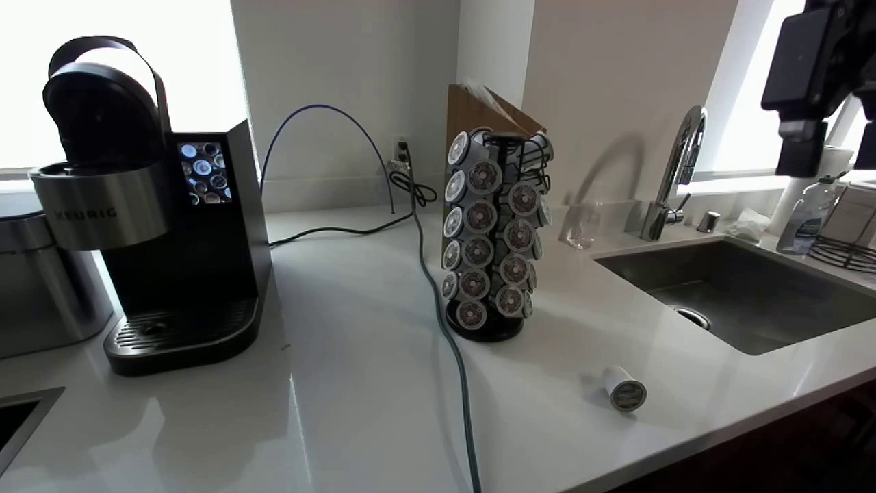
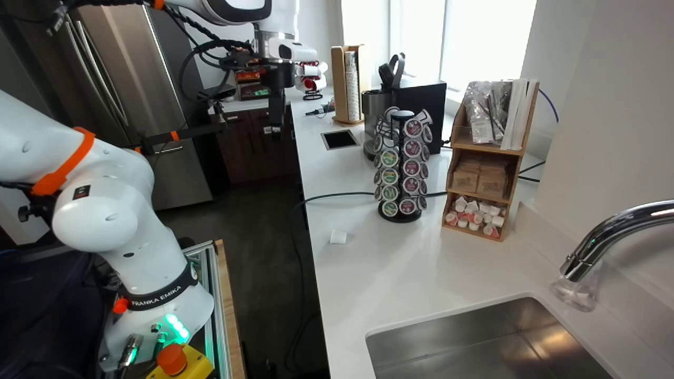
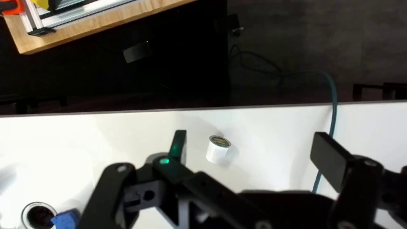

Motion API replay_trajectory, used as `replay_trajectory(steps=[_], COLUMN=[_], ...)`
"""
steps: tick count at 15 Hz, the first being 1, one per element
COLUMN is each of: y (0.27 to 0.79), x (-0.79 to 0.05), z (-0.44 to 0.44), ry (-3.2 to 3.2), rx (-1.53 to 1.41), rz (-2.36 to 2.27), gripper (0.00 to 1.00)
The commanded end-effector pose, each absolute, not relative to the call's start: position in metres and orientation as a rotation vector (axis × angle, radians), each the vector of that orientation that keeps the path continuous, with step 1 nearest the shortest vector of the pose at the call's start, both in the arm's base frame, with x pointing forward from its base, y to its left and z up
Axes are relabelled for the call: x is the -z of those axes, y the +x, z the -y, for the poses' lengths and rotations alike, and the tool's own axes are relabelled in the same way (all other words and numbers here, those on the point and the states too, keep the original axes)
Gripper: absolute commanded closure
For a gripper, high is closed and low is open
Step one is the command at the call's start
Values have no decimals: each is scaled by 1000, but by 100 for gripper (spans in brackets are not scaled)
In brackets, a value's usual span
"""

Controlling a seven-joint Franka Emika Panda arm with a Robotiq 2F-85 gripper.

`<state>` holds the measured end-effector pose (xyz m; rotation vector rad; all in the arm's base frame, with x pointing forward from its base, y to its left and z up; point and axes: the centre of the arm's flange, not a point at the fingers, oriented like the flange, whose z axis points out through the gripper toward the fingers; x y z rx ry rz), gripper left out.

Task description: Pick up the bottle from the table and put it on the bottle holder

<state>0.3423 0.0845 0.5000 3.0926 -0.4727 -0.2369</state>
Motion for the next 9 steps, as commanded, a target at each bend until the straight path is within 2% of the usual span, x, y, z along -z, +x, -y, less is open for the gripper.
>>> replay_trajectory(steps=[1,9], y=[339,329], x=[-444,-343], z=[-85,-73], ry=[3037,2955], rx=[170,74], rz=[629,611], gripper=[0,0])
